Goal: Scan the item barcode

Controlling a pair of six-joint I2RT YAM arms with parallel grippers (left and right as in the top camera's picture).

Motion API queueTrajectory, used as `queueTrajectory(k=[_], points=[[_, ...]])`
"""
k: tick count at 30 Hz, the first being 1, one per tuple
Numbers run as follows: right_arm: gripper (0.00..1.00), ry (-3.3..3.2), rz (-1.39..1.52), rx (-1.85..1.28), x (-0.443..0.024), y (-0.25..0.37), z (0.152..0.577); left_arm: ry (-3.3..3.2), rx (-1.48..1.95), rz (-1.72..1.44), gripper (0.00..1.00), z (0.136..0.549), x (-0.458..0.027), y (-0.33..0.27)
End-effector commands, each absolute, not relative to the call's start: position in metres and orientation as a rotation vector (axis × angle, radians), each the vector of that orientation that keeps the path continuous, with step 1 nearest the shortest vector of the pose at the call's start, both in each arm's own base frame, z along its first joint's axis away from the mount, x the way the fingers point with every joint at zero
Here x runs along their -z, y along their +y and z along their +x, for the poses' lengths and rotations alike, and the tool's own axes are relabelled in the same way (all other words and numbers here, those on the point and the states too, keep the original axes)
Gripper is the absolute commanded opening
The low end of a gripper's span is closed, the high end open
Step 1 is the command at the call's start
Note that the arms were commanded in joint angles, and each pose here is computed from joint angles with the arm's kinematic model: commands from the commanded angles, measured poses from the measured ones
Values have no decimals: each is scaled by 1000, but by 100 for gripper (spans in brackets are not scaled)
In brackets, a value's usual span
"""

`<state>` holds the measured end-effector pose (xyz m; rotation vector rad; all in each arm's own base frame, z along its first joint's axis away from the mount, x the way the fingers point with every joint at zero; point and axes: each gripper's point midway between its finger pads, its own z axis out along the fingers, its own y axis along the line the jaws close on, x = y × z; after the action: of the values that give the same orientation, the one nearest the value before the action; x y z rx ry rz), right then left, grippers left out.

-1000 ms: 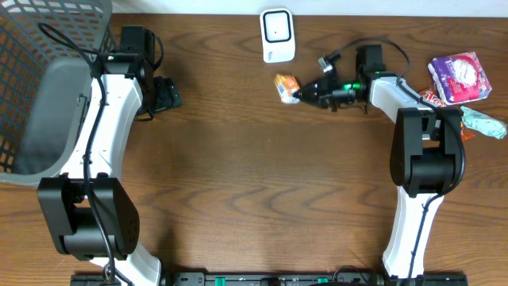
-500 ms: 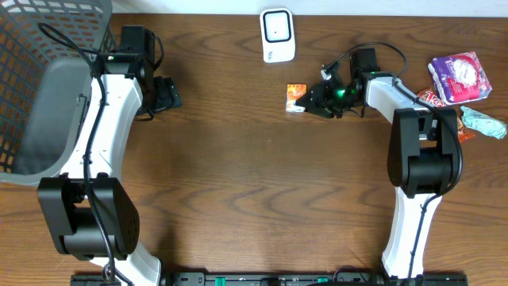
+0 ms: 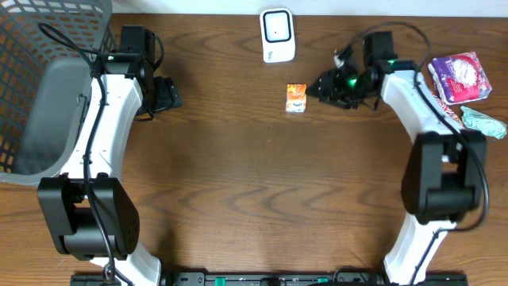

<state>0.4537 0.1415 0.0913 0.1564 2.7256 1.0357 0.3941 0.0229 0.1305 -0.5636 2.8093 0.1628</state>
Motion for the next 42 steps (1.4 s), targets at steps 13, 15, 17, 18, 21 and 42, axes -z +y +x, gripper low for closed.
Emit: queueTrajectory(k=[13,15,17,18,21,42], points=[[99,2639,37,-785,-104,156,474,2814,-173,-593,98,393,-128,25],[99,2629,27,-786,-105,158,476,2814,-173,-593,98,393,-128,26],[99,2616,19,-788,-106,160,478,2813,-173,-593,98,393,-128,26],[99,2613,16,-789,-107,161,478,2813,-173,-593,98,393,-128,26],[99,2614,10,-790,-107,163,477,2814,-173,-593,98,393,-128,26],[99,2593,57,-774,-108,143,486,2813,-172,-593,98,393,-128,25]])
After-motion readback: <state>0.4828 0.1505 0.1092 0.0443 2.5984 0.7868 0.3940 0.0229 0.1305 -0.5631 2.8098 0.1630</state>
